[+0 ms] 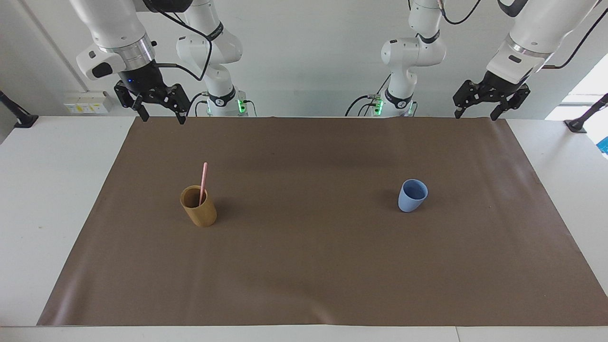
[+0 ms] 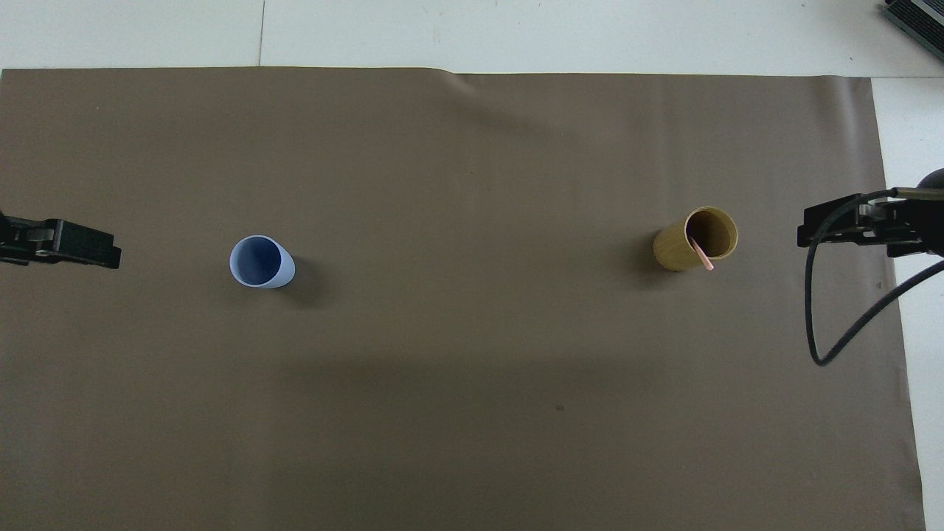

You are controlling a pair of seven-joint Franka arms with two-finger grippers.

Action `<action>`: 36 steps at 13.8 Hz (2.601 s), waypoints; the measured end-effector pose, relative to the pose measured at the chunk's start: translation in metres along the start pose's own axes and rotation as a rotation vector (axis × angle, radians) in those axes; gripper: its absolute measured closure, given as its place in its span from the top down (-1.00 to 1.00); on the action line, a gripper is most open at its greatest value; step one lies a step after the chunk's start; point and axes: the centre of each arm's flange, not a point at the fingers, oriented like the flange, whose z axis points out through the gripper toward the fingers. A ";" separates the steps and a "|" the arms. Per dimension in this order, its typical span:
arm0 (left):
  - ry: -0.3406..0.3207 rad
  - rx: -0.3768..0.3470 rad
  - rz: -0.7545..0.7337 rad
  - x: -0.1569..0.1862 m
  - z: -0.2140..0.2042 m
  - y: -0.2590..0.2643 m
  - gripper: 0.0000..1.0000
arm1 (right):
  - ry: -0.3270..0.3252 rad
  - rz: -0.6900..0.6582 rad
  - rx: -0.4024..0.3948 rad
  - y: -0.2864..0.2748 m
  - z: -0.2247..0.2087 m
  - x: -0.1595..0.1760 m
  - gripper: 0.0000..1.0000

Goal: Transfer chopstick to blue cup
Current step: 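Reach the left gripper to the blue cup and grasp its rim, then slide the blue cup with the left gripper toward the table center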

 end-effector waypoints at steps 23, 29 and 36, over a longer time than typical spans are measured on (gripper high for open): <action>0.018 -0.008 -0.132 0.001 0.265 0.032 -0.62 | -0.007 0.001 -0.001 0.000 0.002 0.000 1.00; 0.094 -0.027 -0.094 0.038 0.225 0.058 -0.91 | -0.006 0.013 -0.001 0.006 0.002 0.001 1.00; 0.052 -0.056 -0.061 0.024 0.188 0.228 -0.91 | -0.004 0.012 -0.001 0.006 0.003 0.001 1.00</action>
